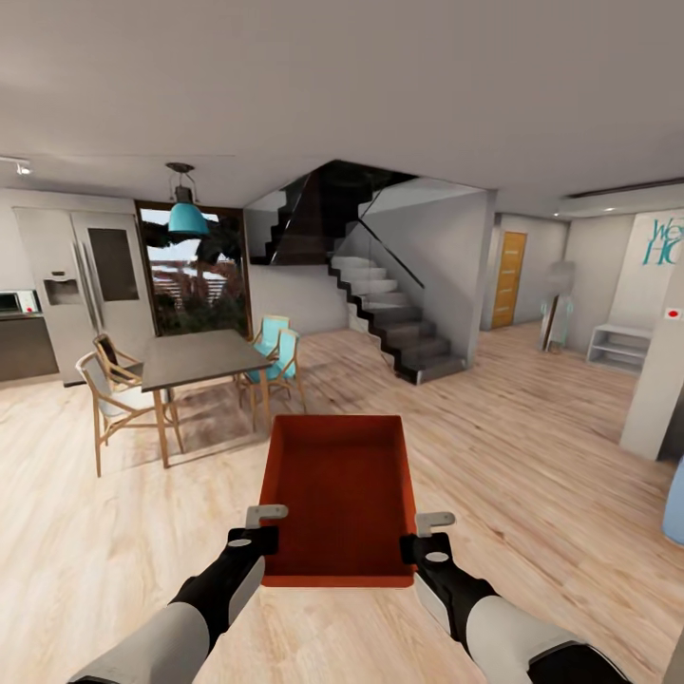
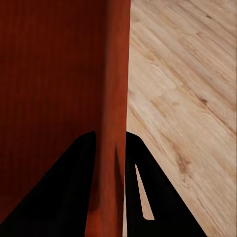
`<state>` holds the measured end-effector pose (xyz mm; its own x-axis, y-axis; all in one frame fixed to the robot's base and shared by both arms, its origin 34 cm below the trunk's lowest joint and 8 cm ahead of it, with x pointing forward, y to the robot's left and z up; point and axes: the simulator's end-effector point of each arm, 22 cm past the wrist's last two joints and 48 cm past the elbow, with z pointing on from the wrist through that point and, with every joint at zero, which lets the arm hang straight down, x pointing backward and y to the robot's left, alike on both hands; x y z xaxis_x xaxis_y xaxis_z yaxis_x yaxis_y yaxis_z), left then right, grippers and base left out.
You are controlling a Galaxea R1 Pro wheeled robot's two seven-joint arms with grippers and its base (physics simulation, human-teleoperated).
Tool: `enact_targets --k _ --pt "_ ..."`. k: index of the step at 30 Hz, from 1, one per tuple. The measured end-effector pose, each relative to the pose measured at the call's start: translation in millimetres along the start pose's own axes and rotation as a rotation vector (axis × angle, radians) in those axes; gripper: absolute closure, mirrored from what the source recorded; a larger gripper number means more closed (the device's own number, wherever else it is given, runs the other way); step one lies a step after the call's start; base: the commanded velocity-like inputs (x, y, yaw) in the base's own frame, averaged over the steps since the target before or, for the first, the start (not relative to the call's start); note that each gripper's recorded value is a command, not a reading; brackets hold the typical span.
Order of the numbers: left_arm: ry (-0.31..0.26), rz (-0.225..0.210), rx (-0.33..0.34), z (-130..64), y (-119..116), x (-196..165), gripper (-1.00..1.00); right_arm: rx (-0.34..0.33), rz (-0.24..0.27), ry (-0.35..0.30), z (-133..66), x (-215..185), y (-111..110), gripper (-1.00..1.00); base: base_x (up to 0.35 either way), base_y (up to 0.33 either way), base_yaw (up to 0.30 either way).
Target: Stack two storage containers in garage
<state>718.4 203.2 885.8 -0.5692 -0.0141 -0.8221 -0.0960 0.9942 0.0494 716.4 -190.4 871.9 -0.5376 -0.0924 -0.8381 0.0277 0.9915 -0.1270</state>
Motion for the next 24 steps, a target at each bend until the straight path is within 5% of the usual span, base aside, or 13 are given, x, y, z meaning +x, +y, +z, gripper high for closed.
enact_targets --k 24 --pt "0.006 0.013 0.0 0.1 -1.2 4.0 1.0 -0.004 0.011 0.008 0.0 9.4 -0.2 1.0 0.323 0.0 0.0"
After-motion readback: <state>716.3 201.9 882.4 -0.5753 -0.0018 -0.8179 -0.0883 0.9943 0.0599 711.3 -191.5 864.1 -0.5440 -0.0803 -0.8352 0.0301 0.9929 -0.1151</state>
